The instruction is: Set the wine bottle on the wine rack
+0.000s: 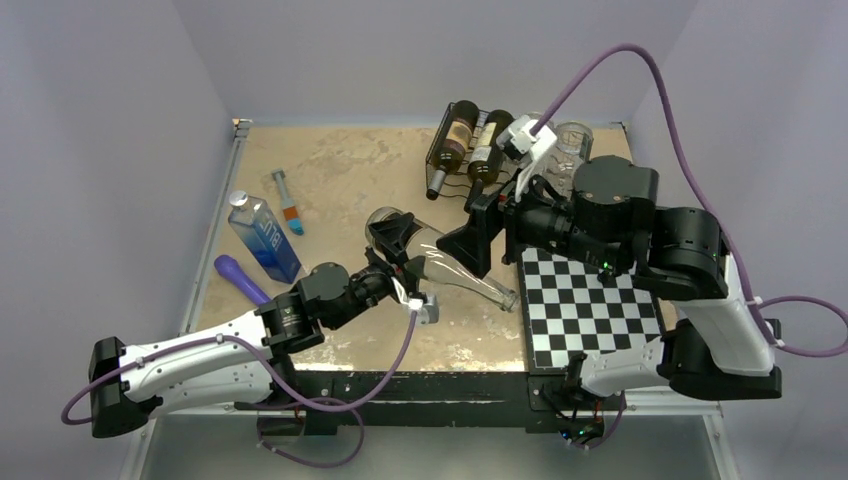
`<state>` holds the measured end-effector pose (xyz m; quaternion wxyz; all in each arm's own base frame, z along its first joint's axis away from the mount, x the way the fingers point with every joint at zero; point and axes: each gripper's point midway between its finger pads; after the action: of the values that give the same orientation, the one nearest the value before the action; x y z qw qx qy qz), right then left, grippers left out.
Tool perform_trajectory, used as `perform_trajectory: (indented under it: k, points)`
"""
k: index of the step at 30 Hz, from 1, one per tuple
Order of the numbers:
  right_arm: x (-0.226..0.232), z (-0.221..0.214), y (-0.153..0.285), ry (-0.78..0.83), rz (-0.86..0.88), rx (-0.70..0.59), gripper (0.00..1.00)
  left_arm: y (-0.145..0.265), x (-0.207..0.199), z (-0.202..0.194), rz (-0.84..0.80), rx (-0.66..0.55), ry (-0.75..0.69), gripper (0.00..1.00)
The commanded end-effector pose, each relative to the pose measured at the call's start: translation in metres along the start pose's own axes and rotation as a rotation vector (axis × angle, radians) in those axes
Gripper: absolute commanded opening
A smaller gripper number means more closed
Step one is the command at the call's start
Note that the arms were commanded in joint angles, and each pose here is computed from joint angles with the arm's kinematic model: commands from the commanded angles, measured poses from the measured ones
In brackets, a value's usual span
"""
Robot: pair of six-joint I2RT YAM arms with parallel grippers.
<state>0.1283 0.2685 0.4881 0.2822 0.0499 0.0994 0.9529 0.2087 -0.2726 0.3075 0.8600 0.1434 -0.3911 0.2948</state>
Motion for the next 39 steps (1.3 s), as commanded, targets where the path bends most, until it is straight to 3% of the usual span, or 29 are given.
perform_trajectory:
  k: [1,8,14,20,32,39]
  points:
    - [-0.015,-0.064,0.005,-0.023,-0.094,0.296,0.85,0.012,0.074,0.051,0.267,-0.165,-0.102,0.00]
    - [-0.012,-0.130,0.009,-0.048,-0.102,0.567,0.75,0.009,0.071,0.046,0.272,-0.142,-0.133,0.00]
    - [-0.007,-0.164,0.005,-0.056,-0.095,0.689,0.74,0.006,0.067,0.040,0.274,-0.127,-0.127,0.00]
    - [-0.002,-0.181,-0.007,-0.063,-0.081,0.727,0.73,0.007,0.068,0.037,0.281,-0.120,-0.115,0.00]
    - [-0.004,-0.195,-0.021,-0.062,-0.110,0.750,0.53,0.007,0.072,0.030,0.257,-0.053,-0.042,0.00]
    - [-0.006,-0.201,-0.024,-0.068,-0.128,0.762,0.54,0.007,0.082,0.030,0.286,-0.037,0.032,0.00]
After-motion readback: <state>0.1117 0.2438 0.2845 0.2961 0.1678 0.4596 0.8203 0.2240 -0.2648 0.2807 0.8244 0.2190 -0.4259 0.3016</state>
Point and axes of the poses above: each gripper's point midway between its finger pads, its own y axis back along the fingers, its own x axis along the line the jaws close on, z = x × y, and after that the axes turned 13 degrees about y, right-handed
